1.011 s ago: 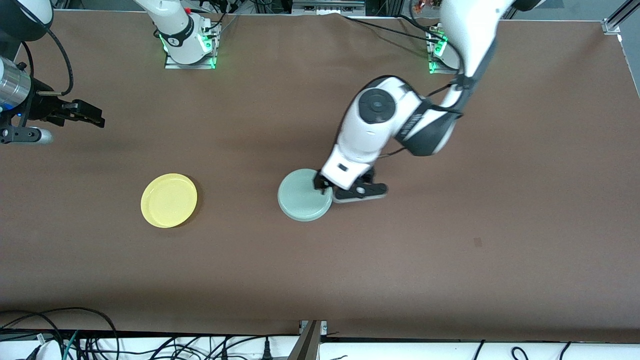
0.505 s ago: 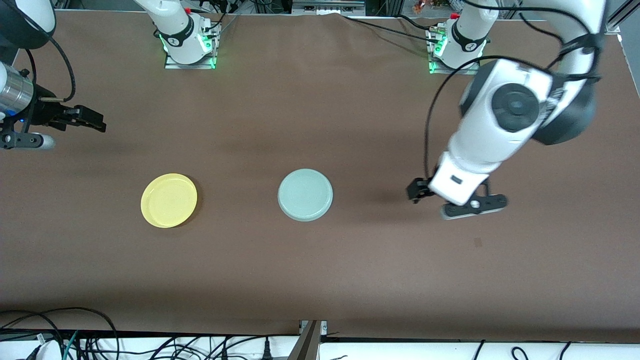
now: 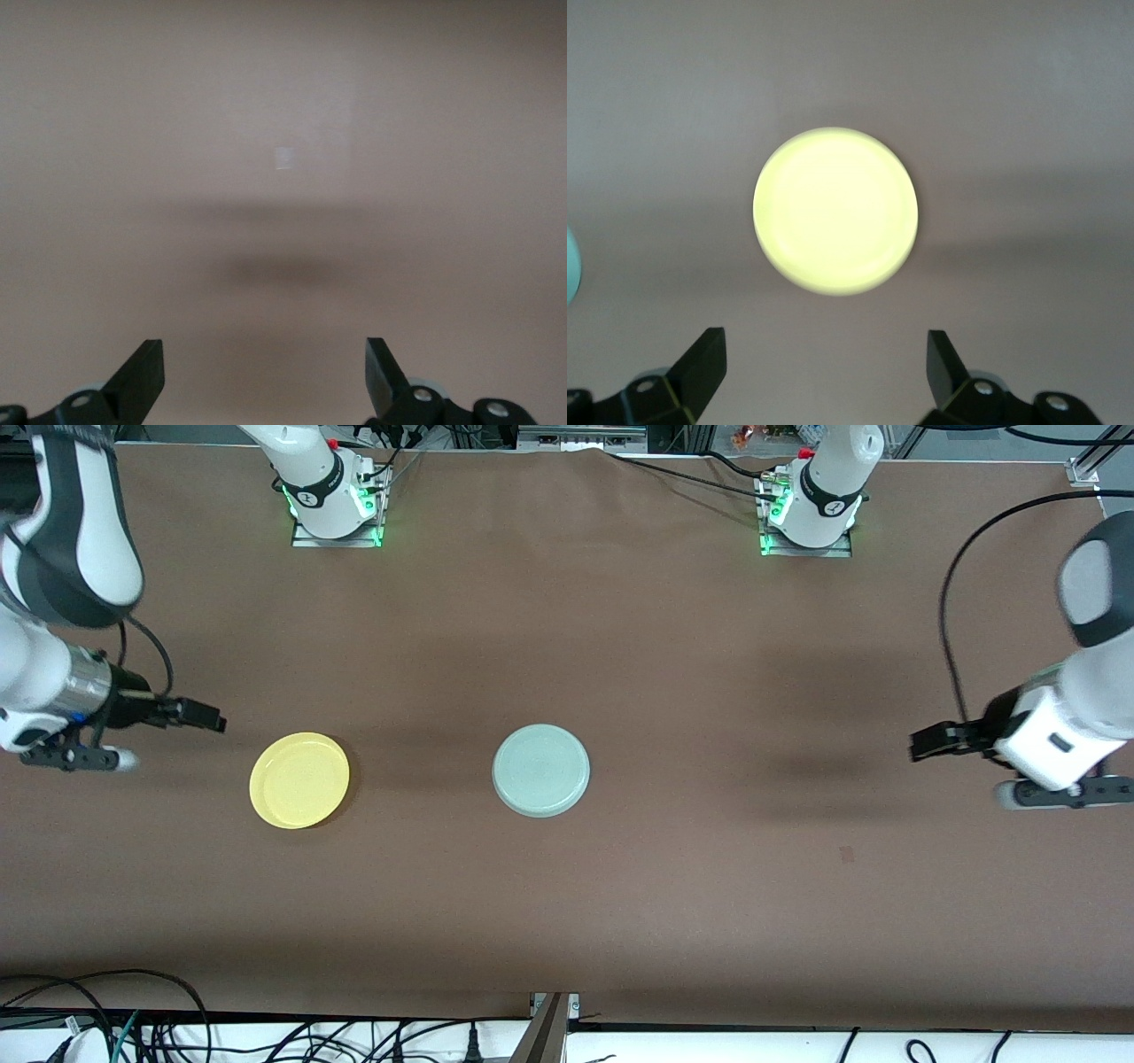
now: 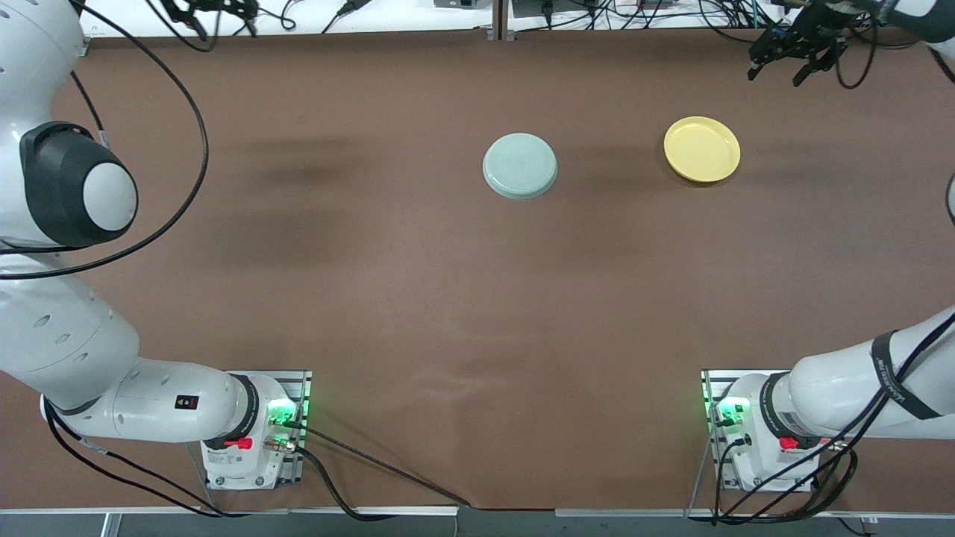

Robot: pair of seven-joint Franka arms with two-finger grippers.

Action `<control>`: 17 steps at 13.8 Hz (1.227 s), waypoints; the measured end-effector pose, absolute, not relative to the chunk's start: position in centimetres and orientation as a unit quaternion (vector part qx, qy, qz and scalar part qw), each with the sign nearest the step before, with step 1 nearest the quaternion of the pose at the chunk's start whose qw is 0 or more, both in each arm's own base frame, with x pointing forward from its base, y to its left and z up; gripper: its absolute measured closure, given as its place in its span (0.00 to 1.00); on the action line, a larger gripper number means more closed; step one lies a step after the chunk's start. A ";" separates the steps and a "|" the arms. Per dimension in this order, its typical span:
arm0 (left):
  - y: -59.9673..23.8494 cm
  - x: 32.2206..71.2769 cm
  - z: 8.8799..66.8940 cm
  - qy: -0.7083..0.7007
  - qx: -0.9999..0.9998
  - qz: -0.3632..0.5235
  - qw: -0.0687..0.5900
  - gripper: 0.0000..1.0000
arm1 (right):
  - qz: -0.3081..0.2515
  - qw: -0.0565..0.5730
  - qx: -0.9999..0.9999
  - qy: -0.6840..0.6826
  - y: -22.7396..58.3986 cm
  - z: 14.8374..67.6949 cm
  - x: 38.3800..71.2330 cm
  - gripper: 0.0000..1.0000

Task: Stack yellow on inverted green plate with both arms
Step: 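Reach the right gripper to the yellow plate's rim and grasp, then carry the yellow plate with the right gripper onto the green plate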

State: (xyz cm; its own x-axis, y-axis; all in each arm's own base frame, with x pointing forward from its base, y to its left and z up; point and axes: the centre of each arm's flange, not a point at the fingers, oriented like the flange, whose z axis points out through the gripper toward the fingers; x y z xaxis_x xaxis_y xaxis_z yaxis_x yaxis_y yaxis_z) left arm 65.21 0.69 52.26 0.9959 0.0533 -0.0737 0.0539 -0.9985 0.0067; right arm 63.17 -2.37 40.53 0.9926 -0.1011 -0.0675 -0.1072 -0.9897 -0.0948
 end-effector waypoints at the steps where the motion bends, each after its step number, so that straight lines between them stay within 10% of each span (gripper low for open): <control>1: 2.1 64.8 52.9 0.028 0.999 -0.036 0.004 0.00 | 0.023 0.049 -0.997 0.055 -2.5 38.1 64.1 0.00; 9: 3.1 60.8 54.8 0.030 0.998 -0.050 0.011 0.00 | 0.011 0.045 -0.997 0.066 -8.0 22.3 64.0 0.08; 17: 2.8 61.0 53.9 0.028 0.998 -0.056 0.011 0.00 | 0.023 0.103 -0.994 0.033 -9.5 18.0 60.8 0.97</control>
State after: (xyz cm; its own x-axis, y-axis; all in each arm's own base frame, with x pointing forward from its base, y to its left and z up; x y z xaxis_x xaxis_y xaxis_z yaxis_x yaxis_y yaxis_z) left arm 61.03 2.85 53.95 0.9921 0.0545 -0.1133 0.0571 -0.9982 0.0193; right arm 60.75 -9.50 18.01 0.9967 -0.0617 -0.0520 -0.0710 -0.9766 -0.2031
